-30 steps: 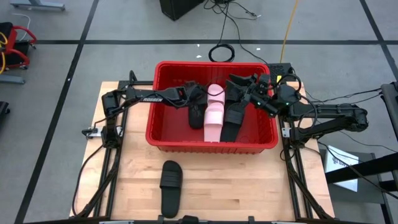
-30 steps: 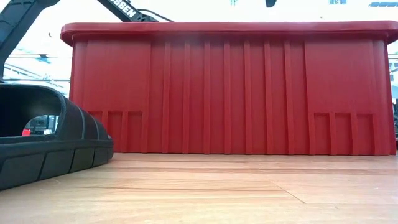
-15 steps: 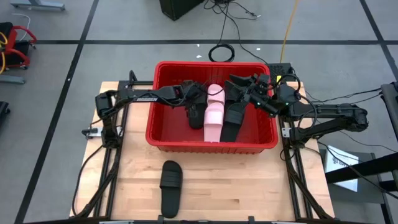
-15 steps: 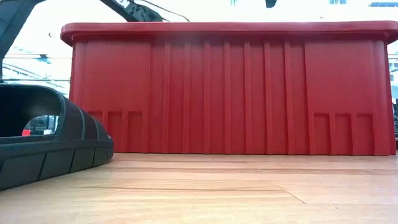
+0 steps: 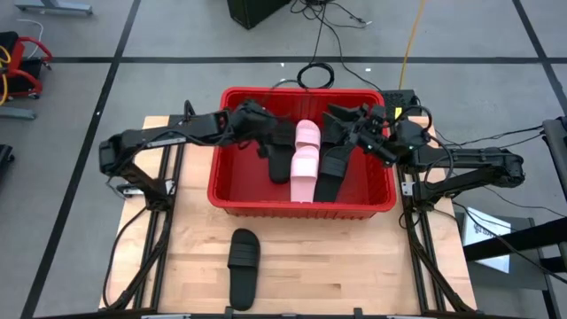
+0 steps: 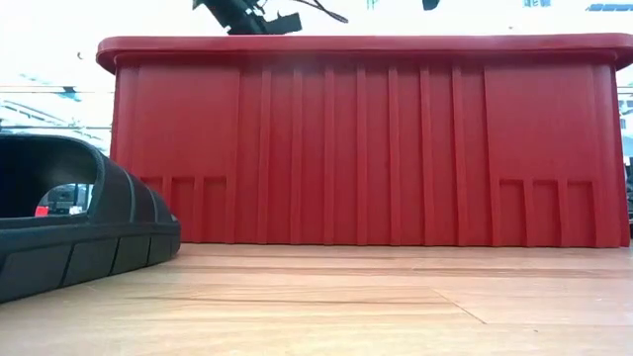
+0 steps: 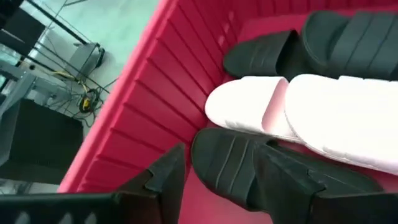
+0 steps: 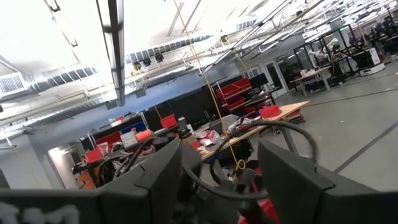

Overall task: Pick and place slides into bin
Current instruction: Put the black slide into the red bin

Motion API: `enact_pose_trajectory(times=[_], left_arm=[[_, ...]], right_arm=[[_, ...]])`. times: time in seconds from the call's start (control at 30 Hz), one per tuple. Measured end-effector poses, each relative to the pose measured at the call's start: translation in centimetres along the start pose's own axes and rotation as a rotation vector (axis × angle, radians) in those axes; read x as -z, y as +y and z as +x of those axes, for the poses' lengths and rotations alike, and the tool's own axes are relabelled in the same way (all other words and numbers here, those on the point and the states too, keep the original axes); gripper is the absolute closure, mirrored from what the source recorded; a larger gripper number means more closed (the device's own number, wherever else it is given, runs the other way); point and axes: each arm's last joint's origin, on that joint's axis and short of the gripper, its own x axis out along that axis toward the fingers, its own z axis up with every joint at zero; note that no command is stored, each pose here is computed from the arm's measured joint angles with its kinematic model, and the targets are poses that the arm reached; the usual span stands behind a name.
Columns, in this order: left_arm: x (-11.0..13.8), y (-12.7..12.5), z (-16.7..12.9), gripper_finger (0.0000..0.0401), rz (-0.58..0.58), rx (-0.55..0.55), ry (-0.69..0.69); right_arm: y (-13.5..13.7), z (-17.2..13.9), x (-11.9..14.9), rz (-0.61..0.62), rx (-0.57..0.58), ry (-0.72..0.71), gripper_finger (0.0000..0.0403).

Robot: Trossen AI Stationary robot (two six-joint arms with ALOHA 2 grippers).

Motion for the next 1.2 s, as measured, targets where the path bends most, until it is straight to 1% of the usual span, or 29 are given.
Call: enact_pose_trajectory(times=[0.13,0.3,0.43,0.67,0.9,1.0,1.2], left_arm=[[-0.2,0.4,-2.6,0.0217,-0.037,0.004,-0.033],[-0.4,0.1,-5.5,0.0217,-0.01,0.022,-0.071],[-0.6,-0.5,-8.4,0.0217,0.014,0.053,-0.131],[-0.9,-1.5,-13.5,0.0217,0.005,0.123,-0.28],[-0.3,-2.8,-17.6,0.0217,-0.027,0.242,-0.362],[0.2,-3.8,-19.2,0.0217,-0.01,0.31,-0.378],[0.4,-6.0,-21.7,0.0217,0.028,0.436,-0.453]], right_arm=[[0.1,0.0,-0.1,0.006,-0.005,-0.012,0.0202],[0.1,0.0,-0.3,0.011,-0.012,-0.025,0.0202],[0.1,0.0,-0.3,0.022,-0.015,-0.029,0.0202],[0.1,0.0,-0.3,0.024,-0.015,-0.029,0.0202],[0.1,0.0,-0.3,0.02,-0.013,-0.025,0.0202],[0.1,0.0,-0.2,0.019,-0.011,-0.022,0.0202],[-0.1,0.1,-0.3,0.015,0.0,-0.027,0.0202]])
